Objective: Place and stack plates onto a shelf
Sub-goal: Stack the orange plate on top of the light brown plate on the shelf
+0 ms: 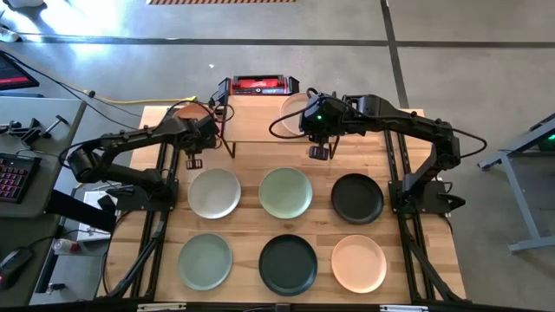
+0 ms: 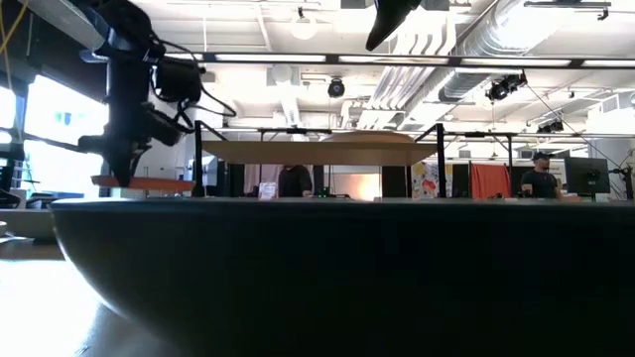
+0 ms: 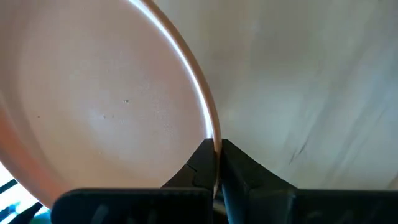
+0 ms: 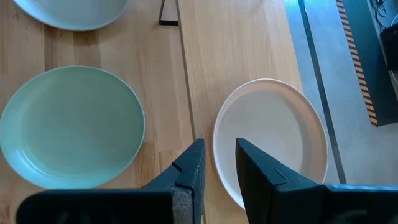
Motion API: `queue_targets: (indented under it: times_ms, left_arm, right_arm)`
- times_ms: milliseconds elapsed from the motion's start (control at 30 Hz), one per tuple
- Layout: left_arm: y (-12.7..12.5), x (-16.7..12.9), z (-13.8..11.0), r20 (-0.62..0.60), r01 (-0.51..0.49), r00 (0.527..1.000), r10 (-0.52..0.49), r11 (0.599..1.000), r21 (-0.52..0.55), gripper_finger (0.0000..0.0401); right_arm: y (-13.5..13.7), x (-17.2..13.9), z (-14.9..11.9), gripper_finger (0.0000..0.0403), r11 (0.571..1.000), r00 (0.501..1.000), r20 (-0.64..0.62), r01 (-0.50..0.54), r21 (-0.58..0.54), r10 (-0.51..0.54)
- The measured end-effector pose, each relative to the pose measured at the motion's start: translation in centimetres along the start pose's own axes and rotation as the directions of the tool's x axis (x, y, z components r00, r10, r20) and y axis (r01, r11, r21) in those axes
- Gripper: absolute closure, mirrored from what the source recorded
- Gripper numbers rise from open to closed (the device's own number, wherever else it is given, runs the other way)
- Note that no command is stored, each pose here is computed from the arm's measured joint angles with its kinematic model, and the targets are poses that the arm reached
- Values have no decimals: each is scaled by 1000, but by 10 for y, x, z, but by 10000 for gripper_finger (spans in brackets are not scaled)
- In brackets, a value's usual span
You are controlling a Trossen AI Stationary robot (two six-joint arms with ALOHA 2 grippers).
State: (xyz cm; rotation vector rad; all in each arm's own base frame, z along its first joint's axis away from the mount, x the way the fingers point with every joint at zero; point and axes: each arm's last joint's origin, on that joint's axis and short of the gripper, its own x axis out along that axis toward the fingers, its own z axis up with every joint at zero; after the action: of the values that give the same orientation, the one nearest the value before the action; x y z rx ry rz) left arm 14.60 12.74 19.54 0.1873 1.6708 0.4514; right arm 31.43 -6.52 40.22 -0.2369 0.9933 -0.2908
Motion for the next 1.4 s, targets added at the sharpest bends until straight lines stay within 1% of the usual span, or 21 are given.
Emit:
queue_targets:
  times_ms: [167,233,367,467,600,767,867,933,1033,1100,1233,1333,1400]
  left_arm:
    - [13,-20,1,-30,-74,997,73,997,-39,400]
    - [18,-30,0,-26,-101,995,100,994,-47,400]
    - [30,-53,-1,1,-176,984,177,979,-100,400]
    - [39,-73,-4,40,-214,974,221,966,-144,400]
    - [49,-103,-7,116,-274,947,301,940,-203,400]
    - [53,-139,-10,209,-350,895,393,912,-215,400]
    - [50,-157,-9,277,-375,868,412,910,-177,400]
    - [47,-167,-7,320,-393,850,417,909,-142,400]
    - [40,-178,-2,371,-429,828,420,901,-63,400]
    - [33,-182,0,398,-454,819,413,891,10,400]
    - [21,-188,3,438,-502,802,406,856,126,400]
    - [13,-191,5,470,-526,791,392,828,194,400]
    - [8,-194,6,490,-539,784,381,809,234,400]
  right_arm:
    - [0,0,0,336,1000,1000,0,0,1,0]
    - [0,0,0,336,1000,1000,0,0,10,0]
    - [0,0,0,336,1000,1000,0,0,19,0]
    - [0,0,0,336,1000,1000,0,0,18,0]
    - [0,0,0,336,1000,1000,0,0,19,0]
    - [0,0,0,330,1000,1000,0,1,18,-1]
    - [0,0,0,316,1000,1000,2,1,25,-1]
    - [0,0,1,304,999,1000,12,3,50,-4]
    - [-2,0,4,286,993,999,40,16,121,-21]
    - [-4,0,6,279,982,997,51,53,180,-63]
    - [-12,1,9,277,944,985,80,119,307,-150]
    - [-20,1,13,277,902,974,126,118,416,-186]
    - [-26,1,17,277,864,964,166,103,493,-210]
